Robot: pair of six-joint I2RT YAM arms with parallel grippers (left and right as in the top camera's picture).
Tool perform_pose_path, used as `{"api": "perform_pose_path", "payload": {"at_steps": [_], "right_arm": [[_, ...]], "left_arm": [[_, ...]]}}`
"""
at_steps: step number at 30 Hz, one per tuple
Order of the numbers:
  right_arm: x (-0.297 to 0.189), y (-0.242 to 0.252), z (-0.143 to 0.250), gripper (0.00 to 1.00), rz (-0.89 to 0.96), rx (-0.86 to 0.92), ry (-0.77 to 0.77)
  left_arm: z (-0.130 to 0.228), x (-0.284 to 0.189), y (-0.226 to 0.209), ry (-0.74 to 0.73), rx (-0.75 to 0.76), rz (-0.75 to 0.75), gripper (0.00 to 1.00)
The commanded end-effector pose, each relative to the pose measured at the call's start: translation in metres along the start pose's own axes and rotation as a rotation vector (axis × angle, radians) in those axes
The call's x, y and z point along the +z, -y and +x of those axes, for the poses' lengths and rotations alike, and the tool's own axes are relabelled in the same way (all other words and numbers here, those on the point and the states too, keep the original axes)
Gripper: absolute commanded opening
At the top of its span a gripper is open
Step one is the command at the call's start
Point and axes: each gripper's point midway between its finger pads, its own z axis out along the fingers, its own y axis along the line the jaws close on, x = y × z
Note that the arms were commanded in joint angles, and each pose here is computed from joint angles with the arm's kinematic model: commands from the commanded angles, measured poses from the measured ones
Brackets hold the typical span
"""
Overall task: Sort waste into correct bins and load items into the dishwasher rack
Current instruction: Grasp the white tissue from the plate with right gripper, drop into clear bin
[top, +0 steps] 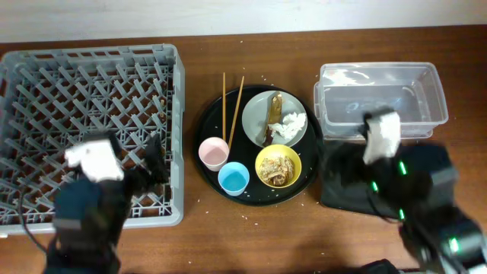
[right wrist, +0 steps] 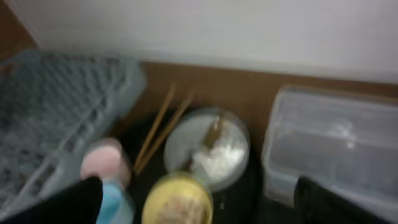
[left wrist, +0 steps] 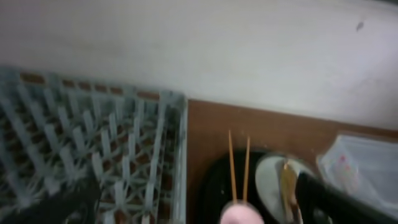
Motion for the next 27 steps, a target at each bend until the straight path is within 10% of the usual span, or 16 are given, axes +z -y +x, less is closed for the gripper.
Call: {"api": "perform_pose_path", "payload": {"at_steps": [1, 8, 14, 22, 27], "right_arm": [[0.036, -0.007, -0.004, 0.98, -0.045, 0.043, -0.218], [0.111, -0.031, 0.040, 0.99, -0.242, 0.143, -0.521], [0.151, 0.017, 0.077, 0.73, 0.002, 0.106, -0.631], [0.252, 0.049, 0.146, 0.80, 0.079, 0.101, -0.712], [0.260, 0.053, 0.158, 0.13, 0.086, 0.105, -0.737]], "left_arm": [[-0.004, 0.020, 0.011, -0.159, 0.002, 0.020, 0.99], [0.026, 0.057, 0.006, -0.320, 0.002, -0.016, 0.99], [0.036, 0.067, 0.004, -0.363, 0.003, -0.027, 0.99], [0.039, 0.070, 0.003, -0.376, 0.003, -0.030, 0.99], [0.039, 0.070, 0.003, -0.377, 0.003, -0.031, 1.00]]}}
